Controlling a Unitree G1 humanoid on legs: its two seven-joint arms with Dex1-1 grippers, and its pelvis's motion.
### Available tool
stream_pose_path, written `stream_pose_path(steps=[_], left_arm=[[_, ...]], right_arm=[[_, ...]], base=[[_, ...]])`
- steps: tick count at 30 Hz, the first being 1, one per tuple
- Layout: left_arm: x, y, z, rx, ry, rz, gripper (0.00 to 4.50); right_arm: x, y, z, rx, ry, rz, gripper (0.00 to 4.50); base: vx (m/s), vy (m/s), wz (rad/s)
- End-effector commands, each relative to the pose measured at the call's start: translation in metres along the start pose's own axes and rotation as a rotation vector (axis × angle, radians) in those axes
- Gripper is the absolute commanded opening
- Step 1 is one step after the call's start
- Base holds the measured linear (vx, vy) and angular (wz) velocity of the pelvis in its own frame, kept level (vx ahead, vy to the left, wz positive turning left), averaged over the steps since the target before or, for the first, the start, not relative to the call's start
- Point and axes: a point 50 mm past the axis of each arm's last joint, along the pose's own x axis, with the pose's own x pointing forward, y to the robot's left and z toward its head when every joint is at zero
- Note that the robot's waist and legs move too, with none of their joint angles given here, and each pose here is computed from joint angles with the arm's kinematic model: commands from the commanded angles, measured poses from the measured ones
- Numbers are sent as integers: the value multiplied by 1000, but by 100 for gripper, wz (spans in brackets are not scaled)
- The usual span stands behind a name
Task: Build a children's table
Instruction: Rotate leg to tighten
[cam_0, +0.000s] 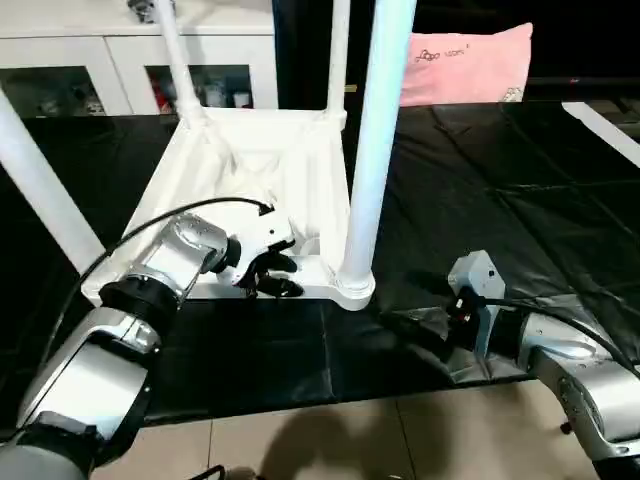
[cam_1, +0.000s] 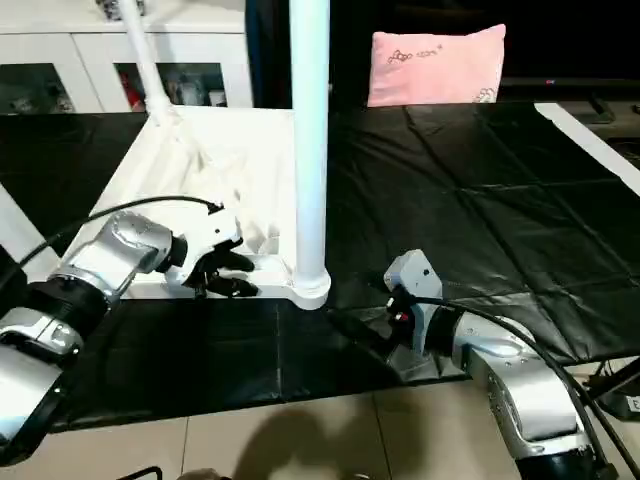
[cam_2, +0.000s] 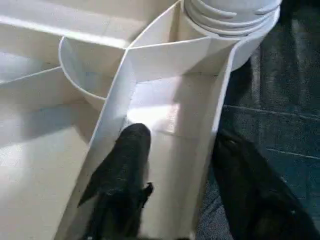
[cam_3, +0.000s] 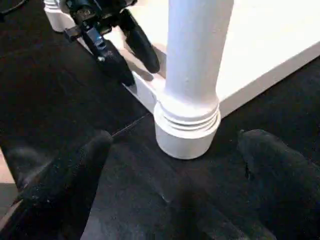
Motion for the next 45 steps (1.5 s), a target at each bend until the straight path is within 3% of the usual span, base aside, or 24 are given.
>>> stream_pose_path(steps=[1,25,35,45], left_arm=[[-1,2,6,29,4,-3,192],[5,-1,12,38,-47,-80,9],[7,-7,2,41,-39,-117,1],[0,-26,-6,107,-70,-268,1]], right_arm=[[-1,3,1,-6,9,20,450],[1,3,-5,9,36,25,450],[5,1,-2,0,21,11,450],[8,-12,2,3,-23,-50,450]], base=[[0,0,0],[0,0,0],[0,0,0],[0,0,0]])
